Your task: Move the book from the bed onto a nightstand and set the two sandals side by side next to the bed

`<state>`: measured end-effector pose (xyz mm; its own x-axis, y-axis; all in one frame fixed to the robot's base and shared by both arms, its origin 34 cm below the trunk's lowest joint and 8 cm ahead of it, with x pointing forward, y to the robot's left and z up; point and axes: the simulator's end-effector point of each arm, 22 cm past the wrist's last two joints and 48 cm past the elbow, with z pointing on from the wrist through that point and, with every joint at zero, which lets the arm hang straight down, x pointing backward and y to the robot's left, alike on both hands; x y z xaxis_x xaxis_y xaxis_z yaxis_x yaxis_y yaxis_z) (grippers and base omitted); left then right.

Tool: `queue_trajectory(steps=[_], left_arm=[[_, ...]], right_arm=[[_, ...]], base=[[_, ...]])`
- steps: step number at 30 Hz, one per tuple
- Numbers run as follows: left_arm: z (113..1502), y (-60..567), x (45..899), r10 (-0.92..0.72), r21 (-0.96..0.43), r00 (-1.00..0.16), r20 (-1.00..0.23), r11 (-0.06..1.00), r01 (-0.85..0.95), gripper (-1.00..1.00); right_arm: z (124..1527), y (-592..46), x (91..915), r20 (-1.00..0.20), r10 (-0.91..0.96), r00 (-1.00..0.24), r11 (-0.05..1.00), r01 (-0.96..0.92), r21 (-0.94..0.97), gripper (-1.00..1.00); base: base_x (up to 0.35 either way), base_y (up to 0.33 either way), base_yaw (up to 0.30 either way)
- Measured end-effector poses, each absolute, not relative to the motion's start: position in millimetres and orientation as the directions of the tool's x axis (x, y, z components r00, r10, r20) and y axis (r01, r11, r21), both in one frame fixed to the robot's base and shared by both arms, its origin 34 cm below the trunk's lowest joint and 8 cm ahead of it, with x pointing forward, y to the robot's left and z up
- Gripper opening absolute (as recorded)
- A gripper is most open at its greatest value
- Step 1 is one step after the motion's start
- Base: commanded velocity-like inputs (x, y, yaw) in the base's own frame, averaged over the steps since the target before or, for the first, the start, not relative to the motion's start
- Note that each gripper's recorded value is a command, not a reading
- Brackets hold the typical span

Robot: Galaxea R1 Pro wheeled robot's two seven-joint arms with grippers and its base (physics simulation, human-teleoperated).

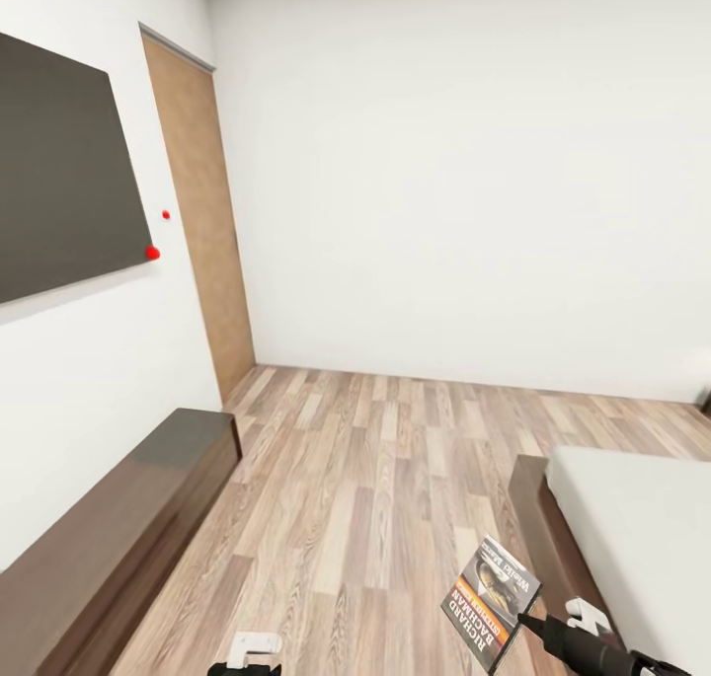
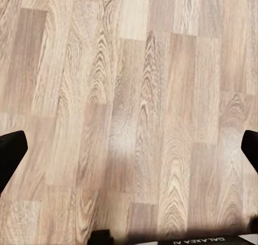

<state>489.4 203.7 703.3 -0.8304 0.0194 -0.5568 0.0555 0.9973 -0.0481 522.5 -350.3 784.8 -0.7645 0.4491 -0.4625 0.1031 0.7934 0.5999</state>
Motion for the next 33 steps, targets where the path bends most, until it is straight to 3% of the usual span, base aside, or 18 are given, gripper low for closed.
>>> queue_trajectory(steps=[33], left_arm=[[702.4,193.2,486.1,0.017,-0.061,-0.833,-0.553,0.996,0.061,1.00]], right_arm=[[784.5,-350.3,522.1,-0.462,0.449,-0.765,0.794,0.103,0.599,-1.00]], base=[[0.331,0.000,0.000]])
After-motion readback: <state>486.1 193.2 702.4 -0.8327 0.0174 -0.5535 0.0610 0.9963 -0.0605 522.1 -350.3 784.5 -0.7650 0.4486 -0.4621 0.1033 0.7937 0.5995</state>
